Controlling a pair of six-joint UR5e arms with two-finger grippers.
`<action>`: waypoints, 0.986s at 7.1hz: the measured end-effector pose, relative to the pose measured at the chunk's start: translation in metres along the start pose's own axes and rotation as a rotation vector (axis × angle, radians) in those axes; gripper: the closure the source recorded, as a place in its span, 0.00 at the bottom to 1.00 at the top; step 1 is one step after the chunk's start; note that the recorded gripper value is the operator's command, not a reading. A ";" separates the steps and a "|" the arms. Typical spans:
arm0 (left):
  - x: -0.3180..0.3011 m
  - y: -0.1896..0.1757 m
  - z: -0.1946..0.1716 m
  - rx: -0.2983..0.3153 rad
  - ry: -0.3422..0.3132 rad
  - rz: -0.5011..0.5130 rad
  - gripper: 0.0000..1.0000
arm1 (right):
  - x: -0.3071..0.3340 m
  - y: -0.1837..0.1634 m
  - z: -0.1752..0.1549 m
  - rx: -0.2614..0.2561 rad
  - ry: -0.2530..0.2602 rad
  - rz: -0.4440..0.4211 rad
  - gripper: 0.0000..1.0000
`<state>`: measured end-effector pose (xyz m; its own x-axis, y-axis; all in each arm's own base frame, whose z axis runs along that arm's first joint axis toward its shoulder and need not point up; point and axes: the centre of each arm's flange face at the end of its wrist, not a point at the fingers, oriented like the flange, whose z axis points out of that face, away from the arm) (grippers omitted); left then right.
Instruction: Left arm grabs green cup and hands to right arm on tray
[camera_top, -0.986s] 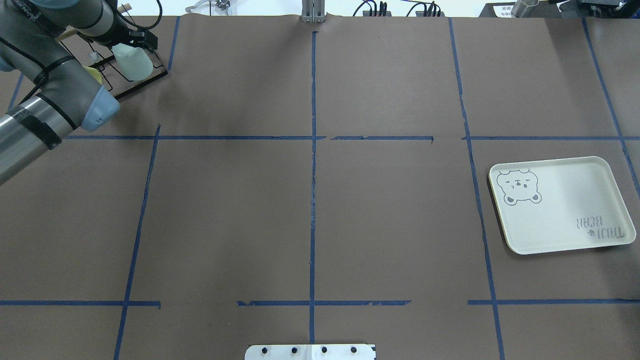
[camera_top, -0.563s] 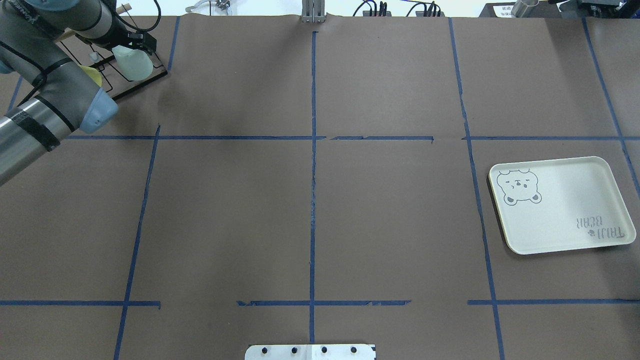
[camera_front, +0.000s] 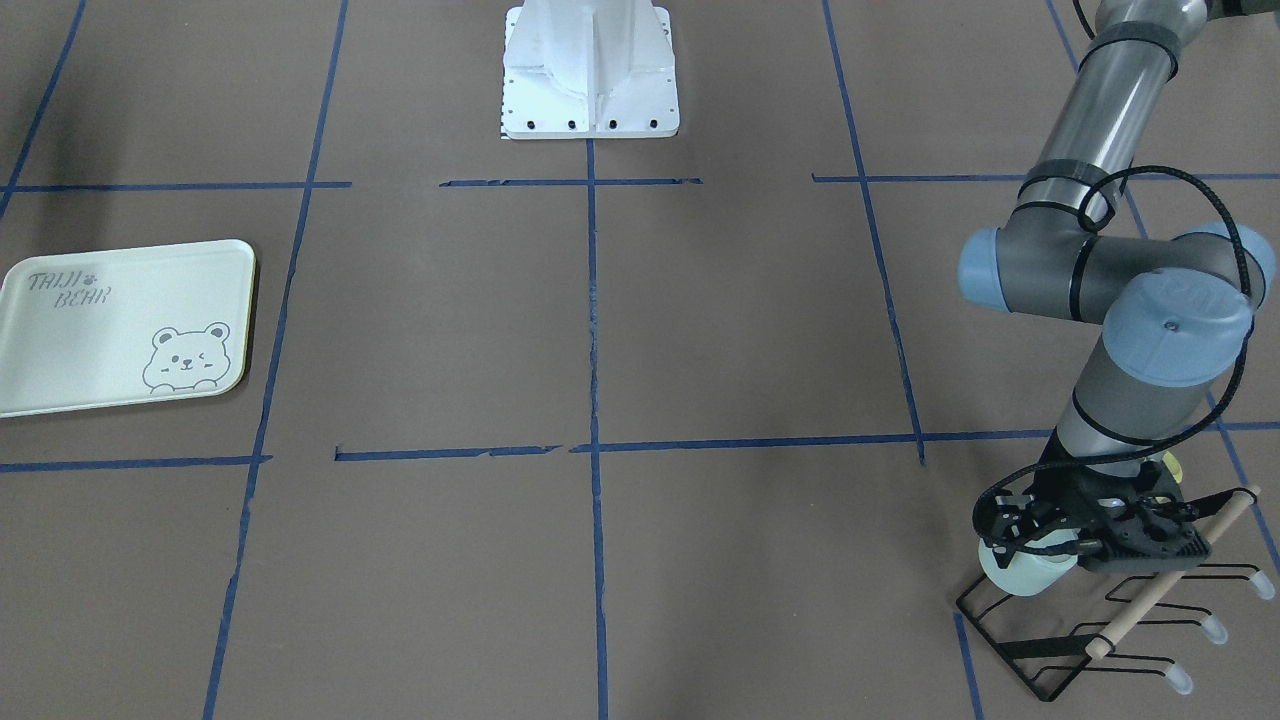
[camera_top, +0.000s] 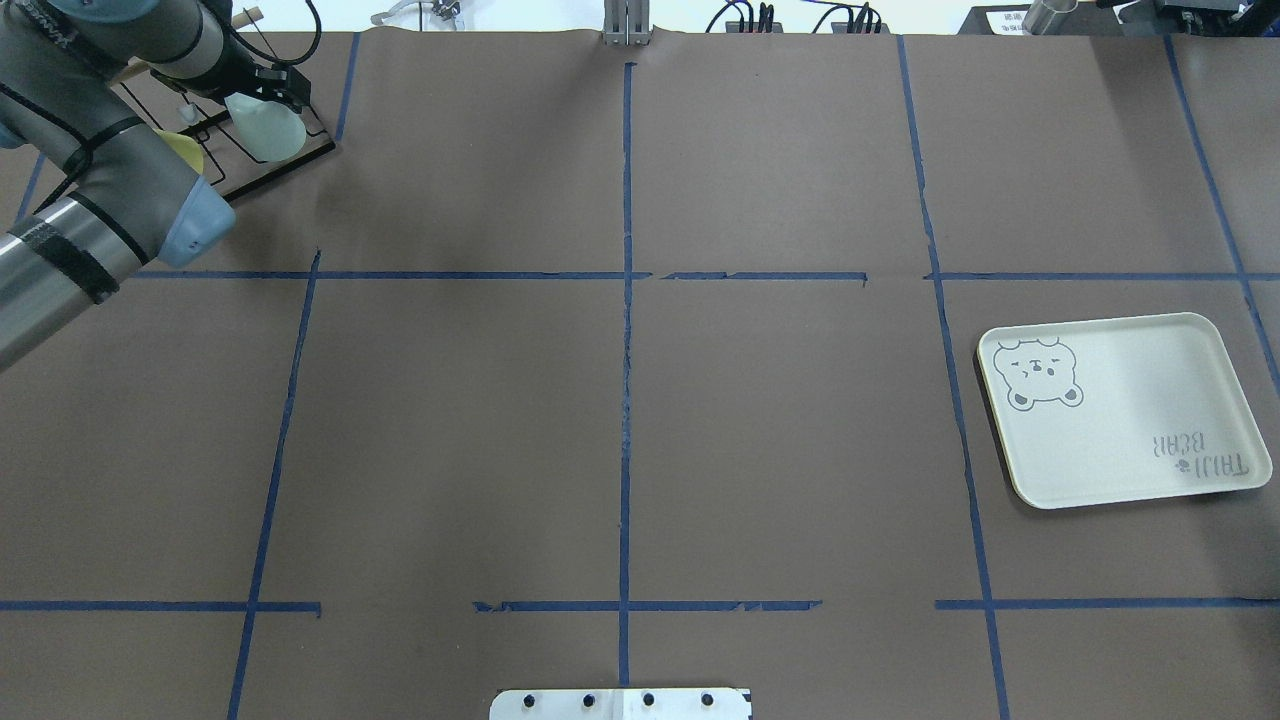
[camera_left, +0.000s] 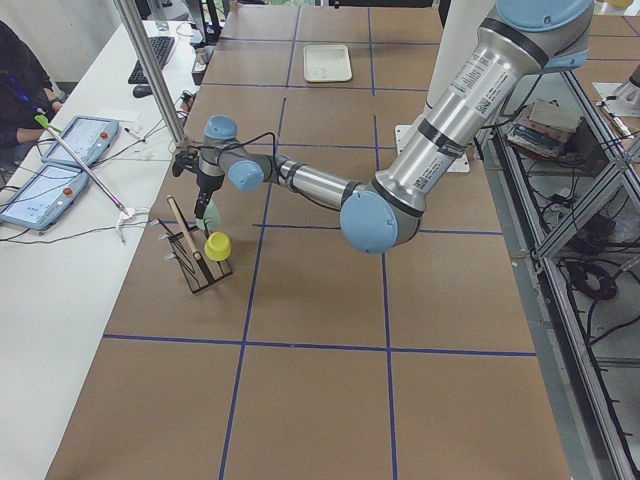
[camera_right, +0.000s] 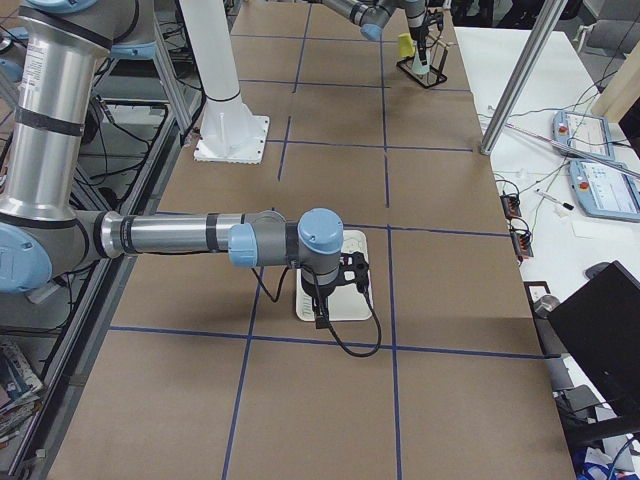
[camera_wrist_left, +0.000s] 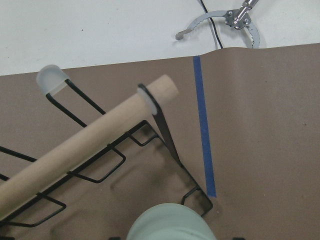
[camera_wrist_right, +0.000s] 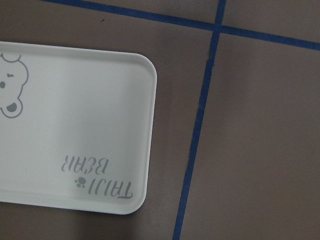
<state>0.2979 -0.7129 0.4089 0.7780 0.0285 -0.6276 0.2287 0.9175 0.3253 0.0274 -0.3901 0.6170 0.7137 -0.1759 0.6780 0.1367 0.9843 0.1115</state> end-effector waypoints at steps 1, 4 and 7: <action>0.000 -0.003 -0.006 0.007 0.003 -0.002 0.69 | 0.000 0.000 0.000 0.000 0.000 0.000 0.00; 0.012 -0.017 -0.077 0.023 -0.011 -0.026 0.69 | 0.000 0.000 -0.001 0.001 0.000 -0.001 0.00; 0.019 -0.009 -0.190 0.074 -0.003 -0.075 0.69 | -0.004 -0.003 -0.003 0.009 -0.009 0.002 0.00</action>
<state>0.2001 -0.6455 0.2596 0.7586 -0.0406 -0.6503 0.3290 0.8853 0.3286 0.0265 -0.3925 0.6115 0.7079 -0.1743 0.6845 0.1297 0.9847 0.1167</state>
